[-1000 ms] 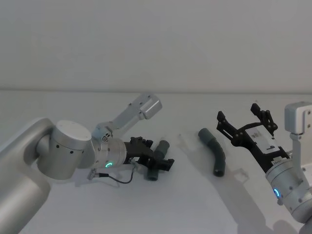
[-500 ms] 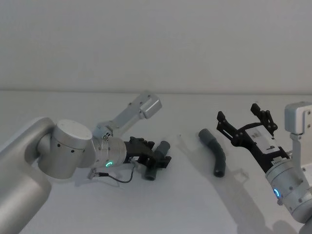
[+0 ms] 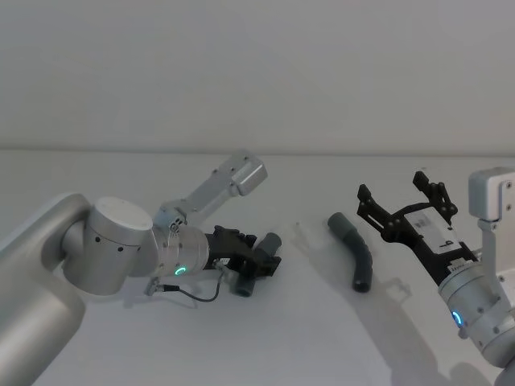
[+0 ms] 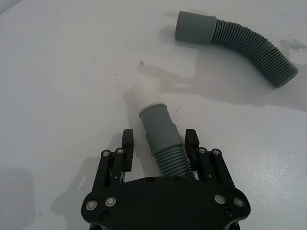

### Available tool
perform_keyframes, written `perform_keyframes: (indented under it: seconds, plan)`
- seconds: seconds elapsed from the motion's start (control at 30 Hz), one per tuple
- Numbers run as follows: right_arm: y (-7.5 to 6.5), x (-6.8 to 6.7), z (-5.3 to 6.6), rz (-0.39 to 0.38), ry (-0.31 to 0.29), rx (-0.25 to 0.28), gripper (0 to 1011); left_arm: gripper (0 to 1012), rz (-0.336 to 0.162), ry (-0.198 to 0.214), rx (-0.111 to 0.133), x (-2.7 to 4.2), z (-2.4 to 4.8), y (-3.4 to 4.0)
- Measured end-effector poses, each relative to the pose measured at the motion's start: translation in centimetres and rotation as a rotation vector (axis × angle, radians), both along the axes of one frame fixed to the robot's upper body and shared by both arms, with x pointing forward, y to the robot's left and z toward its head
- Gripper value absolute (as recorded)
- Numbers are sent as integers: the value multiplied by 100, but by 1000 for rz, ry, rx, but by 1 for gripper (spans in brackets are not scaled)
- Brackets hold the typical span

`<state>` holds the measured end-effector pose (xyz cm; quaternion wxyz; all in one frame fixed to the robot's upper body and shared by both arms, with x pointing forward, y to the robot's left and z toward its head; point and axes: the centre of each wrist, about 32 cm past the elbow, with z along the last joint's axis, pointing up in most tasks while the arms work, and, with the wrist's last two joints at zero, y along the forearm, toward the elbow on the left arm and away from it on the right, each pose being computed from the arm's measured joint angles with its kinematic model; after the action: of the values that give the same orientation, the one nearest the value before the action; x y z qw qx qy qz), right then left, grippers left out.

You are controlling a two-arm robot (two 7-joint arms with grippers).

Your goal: Use both hands to pick up one end of the pipe from the table, align the ends, and insert them.

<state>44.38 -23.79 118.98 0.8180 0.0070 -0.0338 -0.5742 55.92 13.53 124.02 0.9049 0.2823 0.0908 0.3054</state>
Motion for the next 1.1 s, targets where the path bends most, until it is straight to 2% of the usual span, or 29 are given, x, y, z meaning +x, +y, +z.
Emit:
perform_keyframes:
  seconds: [0.17, 0.33, 0.7, 0.77, 0.83, 1.1]
  plan:
    - [-7, 10, 36, 10, 22, -15, 1000, 612, 0, 1, 1, 0, -1, -3]
    - [-2, 19, 85, 27, 73, -36, 1000, 577, -1, 2, 1, -1, -2, -5]
    - [21, 50, 196, 75, 218, -80, 1000, 506, -1, 3, 1, -2, -5, -8]
    - [22, 54, 201, 78, 227, -83, 1000, 498, -1, 3, 2, -1, -5, -8]
    - [22, 72, 225, 88, 265, -94, 1000, 481, -1, 3, 2, -1, -5, -8]
    - [-14, 148, 262, 98, 341, -123, 1000, 422, -1, 4, 2, -1, -5, -6]
